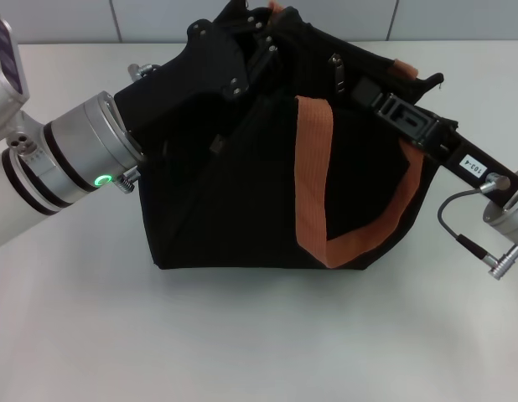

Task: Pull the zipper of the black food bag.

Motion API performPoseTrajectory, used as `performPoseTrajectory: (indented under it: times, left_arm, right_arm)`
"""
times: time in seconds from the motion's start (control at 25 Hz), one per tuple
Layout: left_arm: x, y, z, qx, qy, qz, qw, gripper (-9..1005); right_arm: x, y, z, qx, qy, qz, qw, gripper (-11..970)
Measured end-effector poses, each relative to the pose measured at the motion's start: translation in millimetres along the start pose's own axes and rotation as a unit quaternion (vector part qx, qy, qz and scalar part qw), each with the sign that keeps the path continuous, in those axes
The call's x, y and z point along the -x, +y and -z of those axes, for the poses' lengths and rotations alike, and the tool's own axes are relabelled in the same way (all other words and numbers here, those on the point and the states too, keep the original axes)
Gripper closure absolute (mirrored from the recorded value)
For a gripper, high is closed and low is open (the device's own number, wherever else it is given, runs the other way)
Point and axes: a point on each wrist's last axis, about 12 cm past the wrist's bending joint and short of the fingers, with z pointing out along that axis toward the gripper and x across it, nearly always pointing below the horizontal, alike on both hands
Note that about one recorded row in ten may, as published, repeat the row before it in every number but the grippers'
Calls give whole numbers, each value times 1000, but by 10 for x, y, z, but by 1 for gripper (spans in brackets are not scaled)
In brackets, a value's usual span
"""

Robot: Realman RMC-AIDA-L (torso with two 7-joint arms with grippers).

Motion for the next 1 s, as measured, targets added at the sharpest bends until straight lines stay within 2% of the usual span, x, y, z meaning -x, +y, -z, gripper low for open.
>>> performPoseTrajectory:
  times: [0.2, 0.4, 0.52, 0.72, 0.84, 1.0]
  left_arm:
    - [-4, -3, 8, 1, 0, 1, 1000, 973]
    - [-5, -4, 10, 1, 0, 1, 1000, 973]
    - [-4, -5, 9, 1, 0, 1, 1000, 973]
    - [0, -3, 0, -1, -1, 1, 1000, 973]
    - [2, 3, -13, -1, 0, 0, 1000, 973]
    - [3, 7, -26, -1, 1, 0, 1000, 973]
  right_arm:
    - [13, 3, -3, 2, -4, 9, 1000, 923]
    - [-57, 56, 29, 6, -41, 68, 997, 892]
    - [-67, 75, 20, 13, -40, 77, 996, 874]
    - [-99, 88, -20, 15, -44, 118, 992, 646]
    - [-149, 106, -39, 13, -51, 145, 988, 636]
    - [-154, 93, -59, 7, -50, 149, 988, 622]
